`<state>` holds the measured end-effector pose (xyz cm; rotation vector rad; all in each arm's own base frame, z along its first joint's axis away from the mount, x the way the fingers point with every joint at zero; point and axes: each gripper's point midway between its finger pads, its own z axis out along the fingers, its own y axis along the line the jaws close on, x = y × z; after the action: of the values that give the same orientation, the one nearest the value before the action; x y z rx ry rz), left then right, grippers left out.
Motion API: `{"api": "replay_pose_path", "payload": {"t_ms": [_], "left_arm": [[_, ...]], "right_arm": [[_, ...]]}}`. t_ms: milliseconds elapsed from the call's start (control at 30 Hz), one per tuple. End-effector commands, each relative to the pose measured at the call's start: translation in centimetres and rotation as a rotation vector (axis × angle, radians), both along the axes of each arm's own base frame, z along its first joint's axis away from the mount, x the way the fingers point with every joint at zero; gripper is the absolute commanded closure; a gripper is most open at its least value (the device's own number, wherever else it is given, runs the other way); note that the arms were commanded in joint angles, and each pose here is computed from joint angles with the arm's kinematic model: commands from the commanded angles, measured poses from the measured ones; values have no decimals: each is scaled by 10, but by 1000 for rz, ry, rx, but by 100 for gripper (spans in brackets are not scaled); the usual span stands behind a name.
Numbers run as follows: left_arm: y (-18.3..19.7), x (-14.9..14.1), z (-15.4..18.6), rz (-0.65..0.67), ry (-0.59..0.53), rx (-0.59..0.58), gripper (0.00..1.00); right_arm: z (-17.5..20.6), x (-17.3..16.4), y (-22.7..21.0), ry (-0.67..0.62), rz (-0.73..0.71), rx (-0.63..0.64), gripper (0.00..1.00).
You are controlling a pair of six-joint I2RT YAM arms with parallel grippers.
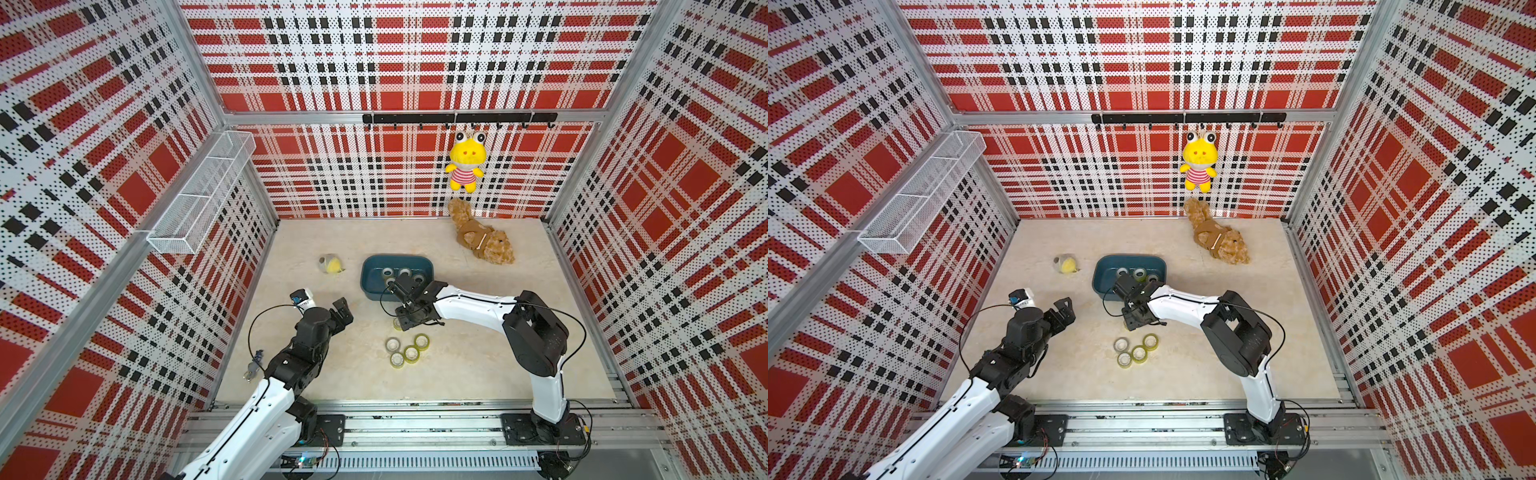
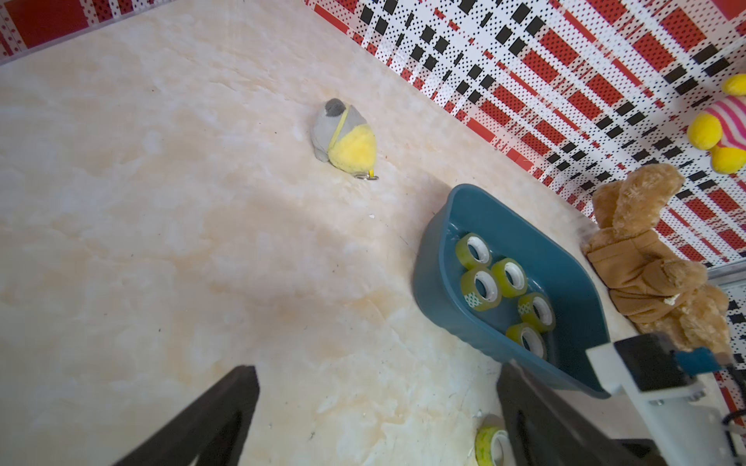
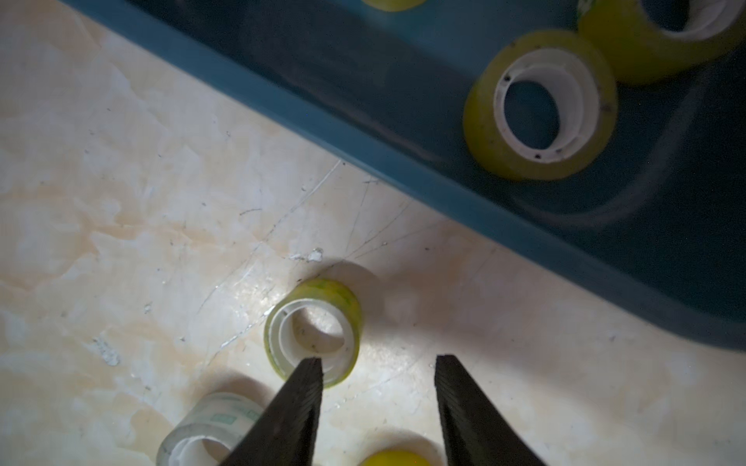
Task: Put the transparent tape into the storage box
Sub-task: Pick up the tape at the center of the board.
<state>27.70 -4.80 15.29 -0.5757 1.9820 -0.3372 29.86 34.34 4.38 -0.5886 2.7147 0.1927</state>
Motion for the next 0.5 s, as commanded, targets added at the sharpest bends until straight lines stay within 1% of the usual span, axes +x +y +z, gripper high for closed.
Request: {"api": "replay_pose_path", "payload": {"t_ms": [0,200,333,467], "left_arm": [[-1,4,9,4,-39,-27,1],[-2,4,11,2,-48,-35,1],[-2,4,11,5,-48,-35,0],[-1,4,16,10,-65,-35,0]], "right_arm": [[-2,0,6,-4,-3,-15,48],[-11,2,6,-3,-11,-55,48],[-20,3,-1,-4,-29,-105,48],[-31,-2,-4,11,-25,-127,48]]}}
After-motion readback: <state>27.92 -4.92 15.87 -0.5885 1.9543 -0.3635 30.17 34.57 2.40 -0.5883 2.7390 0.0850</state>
